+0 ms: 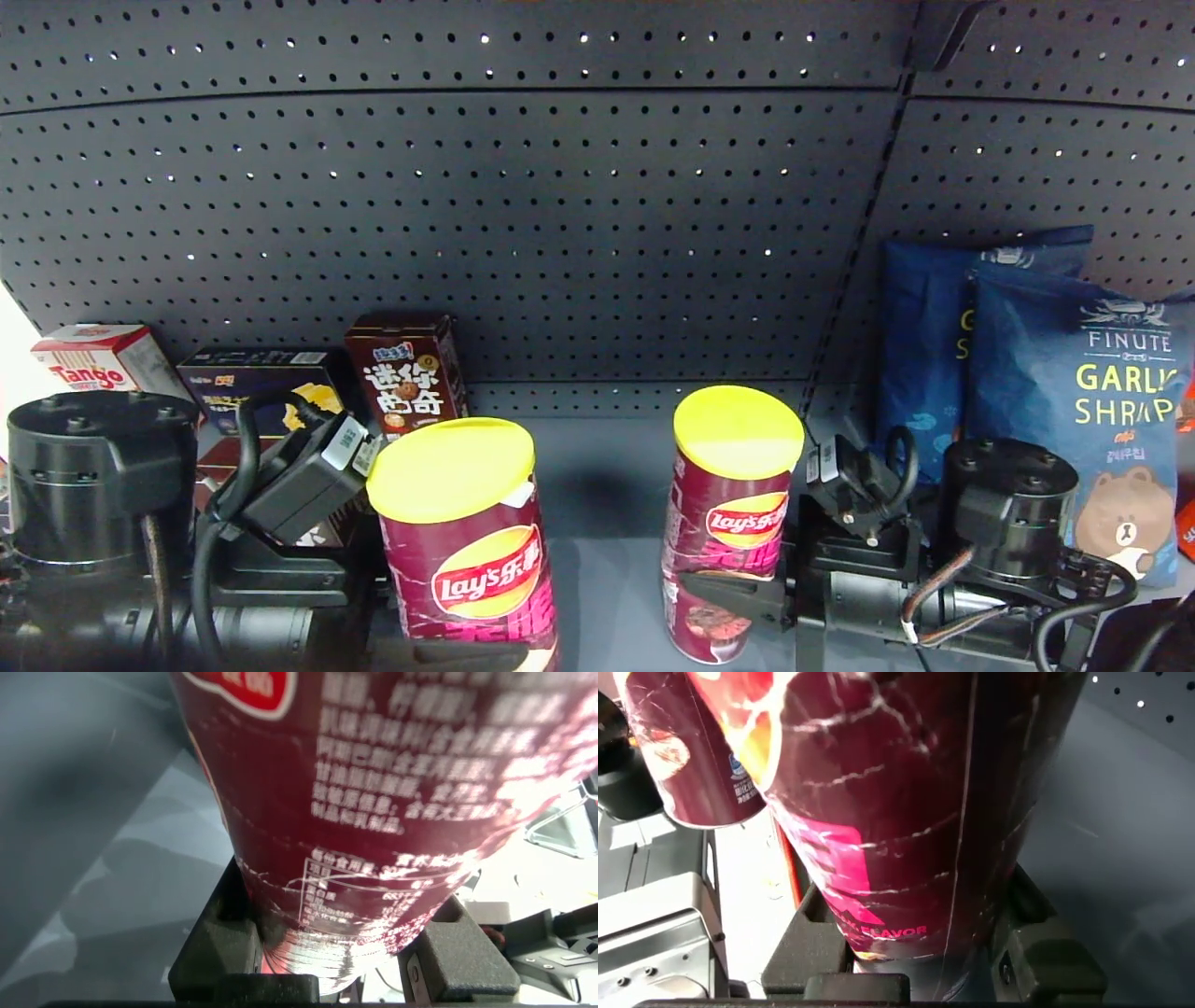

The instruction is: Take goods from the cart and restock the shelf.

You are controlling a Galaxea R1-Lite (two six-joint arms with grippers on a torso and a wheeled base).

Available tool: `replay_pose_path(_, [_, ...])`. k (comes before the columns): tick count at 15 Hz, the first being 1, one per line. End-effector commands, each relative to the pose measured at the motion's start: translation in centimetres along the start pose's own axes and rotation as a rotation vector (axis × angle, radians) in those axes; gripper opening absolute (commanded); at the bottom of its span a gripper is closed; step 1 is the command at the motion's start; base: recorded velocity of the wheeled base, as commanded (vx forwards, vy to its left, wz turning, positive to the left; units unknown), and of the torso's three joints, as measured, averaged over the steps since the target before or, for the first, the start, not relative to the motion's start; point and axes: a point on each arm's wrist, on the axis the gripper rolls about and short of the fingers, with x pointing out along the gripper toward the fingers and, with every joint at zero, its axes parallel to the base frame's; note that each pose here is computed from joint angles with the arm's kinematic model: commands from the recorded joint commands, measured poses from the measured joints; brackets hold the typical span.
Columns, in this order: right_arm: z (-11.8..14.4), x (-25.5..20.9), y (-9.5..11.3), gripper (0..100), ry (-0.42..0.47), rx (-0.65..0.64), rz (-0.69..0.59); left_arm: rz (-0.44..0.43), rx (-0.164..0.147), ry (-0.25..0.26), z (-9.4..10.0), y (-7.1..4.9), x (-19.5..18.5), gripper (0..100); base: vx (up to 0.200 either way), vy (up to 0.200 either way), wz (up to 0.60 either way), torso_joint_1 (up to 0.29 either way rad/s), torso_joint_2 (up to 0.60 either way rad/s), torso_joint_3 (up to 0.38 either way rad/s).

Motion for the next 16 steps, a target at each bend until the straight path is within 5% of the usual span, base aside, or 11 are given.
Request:
replay_pose_path(1, [-0.3,0.5,-0.2,0,0.006,0.004,0.002,0.0,-0.002,0.002,0.0,0.0,0.0,0,0.0,0.0,0.0,0.0,0.0,0.0])
replay_pose_path(3, [-0.6,0.6,-0.3,0,0.013,0.008,0.004,0.0,0.0,0.001,0.0,0.0,0.0,0,0.0,0.0,0.0,0.0,0.0,0.0])
replay_pose_path(4, [-0.5,0.6,-0.3,100,0.013,0.007,0.006,0.001,-0.003,0.002,-0.1,0.0,0.0,0,0.0,0.0,0.0,0.0,0.0,0.0])
replay_pose_path(10, [-0.1,-0.8,0.5,100,0.003,0.0,-0.004,0.0,-0.003,0.003,-0.1,0.0,0.0,0,0.0,0.0,0.0,0.0,0.0,0.0])
replay_pose_path(16, [0.8,-6.0,3.5,100,-0.048,0.026,-0.012,0.007,0.009,-0.007,0.4,0.1,0.1,0,0.0,0.0,0.0,0.0,0.0,0.0])
